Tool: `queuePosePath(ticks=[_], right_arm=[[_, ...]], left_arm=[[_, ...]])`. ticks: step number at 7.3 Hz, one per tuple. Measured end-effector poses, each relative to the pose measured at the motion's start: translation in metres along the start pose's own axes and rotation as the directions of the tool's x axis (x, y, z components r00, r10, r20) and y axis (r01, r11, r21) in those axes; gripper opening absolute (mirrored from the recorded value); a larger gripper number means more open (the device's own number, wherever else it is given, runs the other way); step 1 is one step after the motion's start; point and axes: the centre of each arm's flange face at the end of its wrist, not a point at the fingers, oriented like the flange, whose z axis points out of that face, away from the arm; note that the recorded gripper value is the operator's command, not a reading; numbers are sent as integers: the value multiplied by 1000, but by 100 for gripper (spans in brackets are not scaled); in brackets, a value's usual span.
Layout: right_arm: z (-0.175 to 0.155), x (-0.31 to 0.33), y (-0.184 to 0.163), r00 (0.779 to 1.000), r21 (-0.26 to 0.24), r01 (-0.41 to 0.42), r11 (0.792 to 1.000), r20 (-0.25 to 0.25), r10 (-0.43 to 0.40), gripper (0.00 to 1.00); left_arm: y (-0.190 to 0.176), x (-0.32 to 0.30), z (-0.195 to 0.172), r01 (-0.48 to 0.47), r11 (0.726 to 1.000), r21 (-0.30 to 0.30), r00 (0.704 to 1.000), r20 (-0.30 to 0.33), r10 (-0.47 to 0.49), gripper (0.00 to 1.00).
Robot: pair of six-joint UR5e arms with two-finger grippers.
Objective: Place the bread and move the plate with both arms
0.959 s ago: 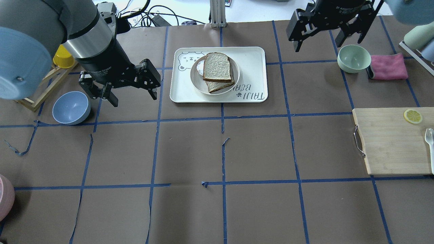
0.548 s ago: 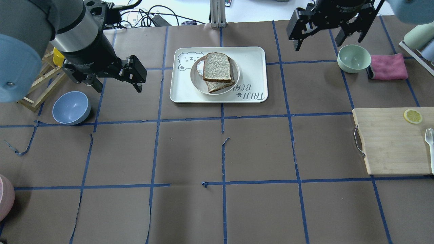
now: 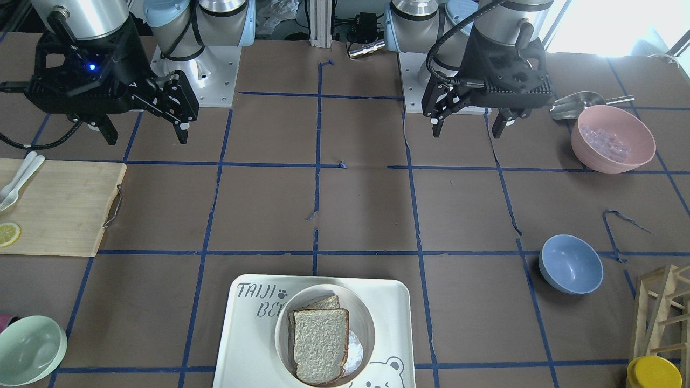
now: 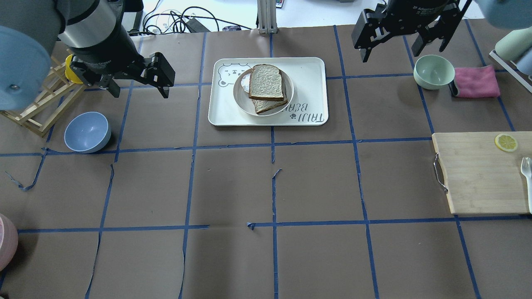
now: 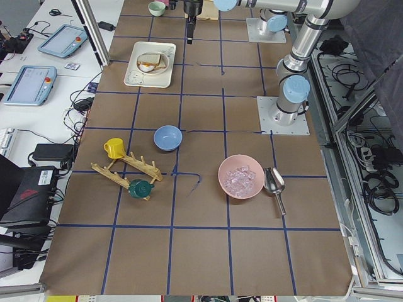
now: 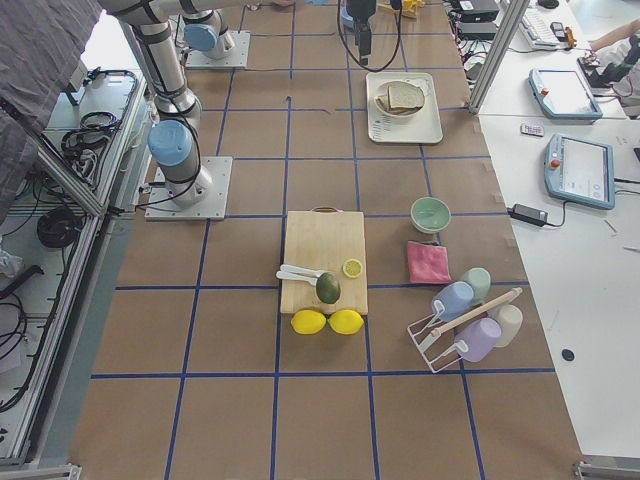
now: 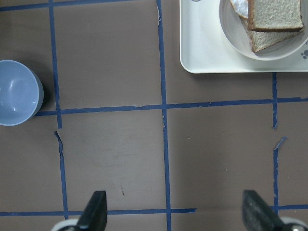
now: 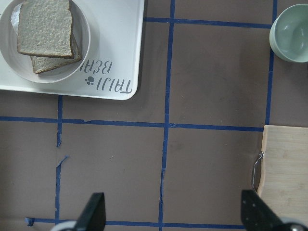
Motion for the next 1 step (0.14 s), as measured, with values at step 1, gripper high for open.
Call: queuePosePath(ticks=[1], right_arm=[[0, 0, 0, 1000, 0, 0, 1000, -1, 0, 100]], left_arm=[[-3, 0, -2, 31, 999, -10, 1000, -2, -31, 100]])
